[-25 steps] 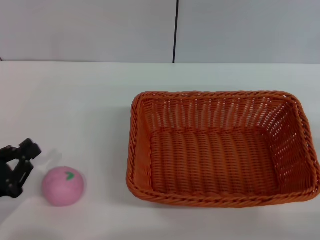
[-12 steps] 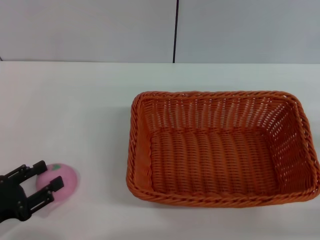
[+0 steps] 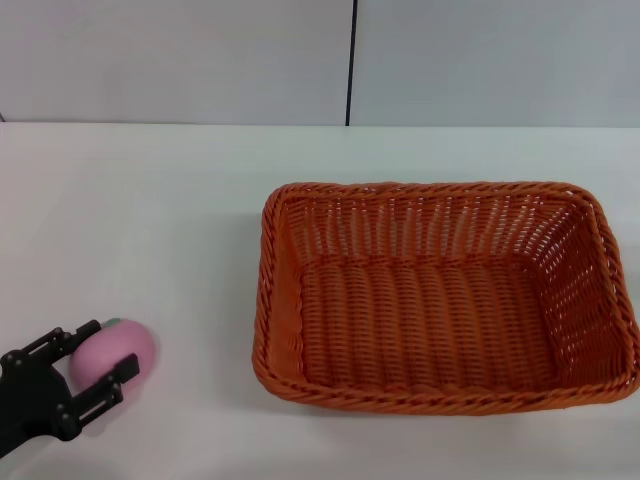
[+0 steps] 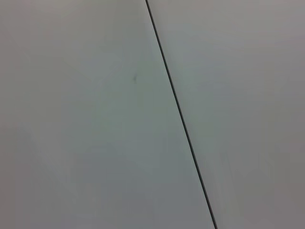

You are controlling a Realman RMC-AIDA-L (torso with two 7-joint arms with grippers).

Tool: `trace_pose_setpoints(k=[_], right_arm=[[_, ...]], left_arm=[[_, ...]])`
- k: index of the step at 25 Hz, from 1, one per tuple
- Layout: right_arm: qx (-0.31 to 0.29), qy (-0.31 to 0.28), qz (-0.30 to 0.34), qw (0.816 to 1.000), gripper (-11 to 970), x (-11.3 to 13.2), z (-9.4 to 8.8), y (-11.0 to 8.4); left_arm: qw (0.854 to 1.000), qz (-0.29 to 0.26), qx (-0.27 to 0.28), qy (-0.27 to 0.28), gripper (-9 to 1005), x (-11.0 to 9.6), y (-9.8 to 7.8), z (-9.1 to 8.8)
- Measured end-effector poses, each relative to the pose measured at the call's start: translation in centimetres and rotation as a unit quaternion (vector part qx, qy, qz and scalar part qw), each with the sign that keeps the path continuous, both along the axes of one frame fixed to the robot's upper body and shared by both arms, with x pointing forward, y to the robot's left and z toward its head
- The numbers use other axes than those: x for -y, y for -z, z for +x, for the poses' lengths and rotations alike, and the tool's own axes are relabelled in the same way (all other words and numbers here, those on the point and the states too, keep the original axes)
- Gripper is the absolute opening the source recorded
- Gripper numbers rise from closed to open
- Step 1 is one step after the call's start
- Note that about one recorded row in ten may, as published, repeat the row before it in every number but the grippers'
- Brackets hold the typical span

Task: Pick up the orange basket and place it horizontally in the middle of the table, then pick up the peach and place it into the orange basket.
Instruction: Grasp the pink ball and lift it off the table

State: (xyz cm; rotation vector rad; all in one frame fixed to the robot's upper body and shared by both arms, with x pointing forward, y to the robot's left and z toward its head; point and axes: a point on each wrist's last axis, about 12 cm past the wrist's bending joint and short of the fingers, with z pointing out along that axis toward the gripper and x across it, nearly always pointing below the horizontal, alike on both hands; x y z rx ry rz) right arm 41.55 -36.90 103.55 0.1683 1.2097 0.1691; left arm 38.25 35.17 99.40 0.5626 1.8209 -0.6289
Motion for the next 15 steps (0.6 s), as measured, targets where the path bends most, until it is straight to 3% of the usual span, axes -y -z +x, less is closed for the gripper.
trace_pose_setpoints(k=[1,6,9,15], right_arm=[[0.0,0.0,0.0,1.0,429,0.0,0.0,0.0],[-0.002,0.004,0.003,1.0,429,0.05,-0.13,0.09],[-0.002,0.007,0.004,1.0,429,0.08,-0.2,0.13],[-0.006,0.01,0.007,1.0,429,0.11,-0.42,0.29]], left_arm=[[1.0,0.002,0.002,-0.004,776,-0.02,0.04,0.0],[0.999,-0.008,0.011,-0.035,613,-0.19,0.03,-0.01],[0.999,-0.011,0.013,-0.039,395,-0.23,0.01,-0.01],[0.999,-0.014,0.017,-0.035,355,-0.08,-0.11,0.25]])
